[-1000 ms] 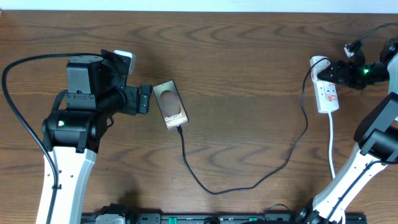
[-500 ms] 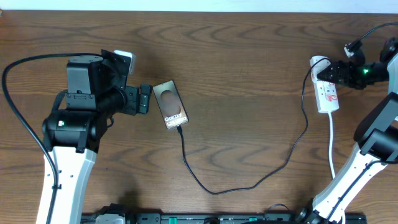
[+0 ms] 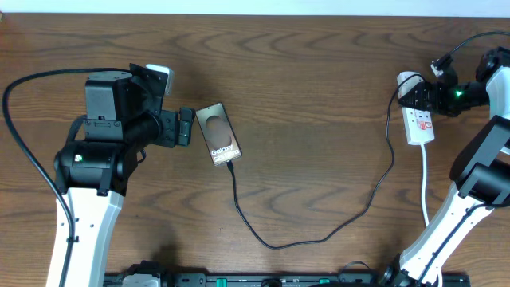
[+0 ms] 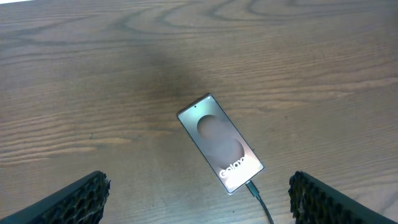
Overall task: Plug charger to phone and switch on socket
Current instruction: 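Press the socket switch next to the charger with the right gripper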
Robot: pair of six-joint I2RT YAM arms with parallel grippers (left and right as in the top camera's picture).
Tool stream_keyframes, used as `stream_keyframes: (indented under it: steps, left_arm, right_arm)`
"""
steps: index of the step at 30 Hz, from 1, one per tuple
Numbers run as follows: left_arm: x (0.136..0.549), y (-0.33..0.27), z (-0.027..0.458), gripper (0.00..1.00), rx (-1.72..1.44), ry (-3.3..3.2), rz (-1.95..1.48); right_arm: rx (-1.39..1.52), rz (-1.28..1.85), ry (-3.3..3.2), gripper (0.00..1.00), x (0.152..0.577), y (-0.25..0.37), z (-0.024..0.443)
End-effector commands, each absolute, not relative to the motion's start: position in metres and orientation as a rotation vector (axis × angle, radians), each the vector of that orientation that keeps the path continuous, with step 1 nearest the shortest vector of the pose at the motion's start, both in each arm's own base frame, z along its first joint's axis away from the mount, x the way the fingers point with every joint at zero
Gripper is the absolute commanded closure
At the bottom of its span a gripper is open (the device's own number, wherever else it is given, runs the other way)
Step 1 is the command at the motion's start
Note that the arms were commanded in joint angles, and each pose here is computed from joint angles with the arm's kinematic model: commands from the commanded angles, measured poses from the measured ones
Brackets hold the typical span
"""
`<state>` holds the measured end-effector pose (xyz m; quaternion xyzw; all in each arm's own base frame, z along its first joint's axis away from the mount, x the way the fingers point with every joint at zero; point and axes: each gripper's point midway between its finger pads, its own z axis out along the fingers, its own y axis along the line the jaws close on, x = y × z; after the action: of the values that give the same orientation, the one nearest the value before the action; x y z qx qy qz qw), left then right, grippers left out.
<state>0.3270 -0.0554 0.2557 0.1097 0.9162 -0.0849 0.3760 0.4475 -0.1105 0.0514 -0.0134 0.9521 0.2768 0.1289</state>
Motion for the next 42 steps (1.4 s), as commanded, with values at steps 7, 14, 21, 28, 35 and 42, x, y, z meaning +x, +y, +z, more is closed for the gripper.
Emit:
stream_keyframes:
  steps: [7, 14, 21, 28, 35, 42]
  left_arm:
    - [0.327, -0.054, 0.258, 0.07, 0.292, 2.339, -0.199]
    - [0.327, -0.054, 0.258, 0.07, 0.292, 2.339, -0.199]
    - [0.327, -0.054, 0.258, 0.07, 0.292, 2.339, -0.199]
    - [0.327, -0.054, 0.258, 0.07, 0.292, 2.339, -0.199]
    - [0.327, -0.054, 0.258, 0.07, 0.292, 2.339, -0.199]
    - [0.327, -0.054, 0.258, 0.07, 0.292, 2.339, -0.199]
  right_arm:
    - [-0.042, 0.737, 2.840, 0.01, 0.442, -0.113, 0.038]
    - [0.008, 0.777, 2.801, 0.01, 0.441, -0.123, 0.043]
    - [0.027, 0.802, 2.739, 0.01, 0.450, -0.128, 0.056]
    - [0.036, 0.793, 2.727, 0.01, 0.454, -0.130, 0.059]
    - [0.047, 0.787, 2.722, 0.01, 0.457, -0.129, 0.058]
    - [0.022, 0.793, 2.719, 0.01, 0.467, -0.112, 0.058]
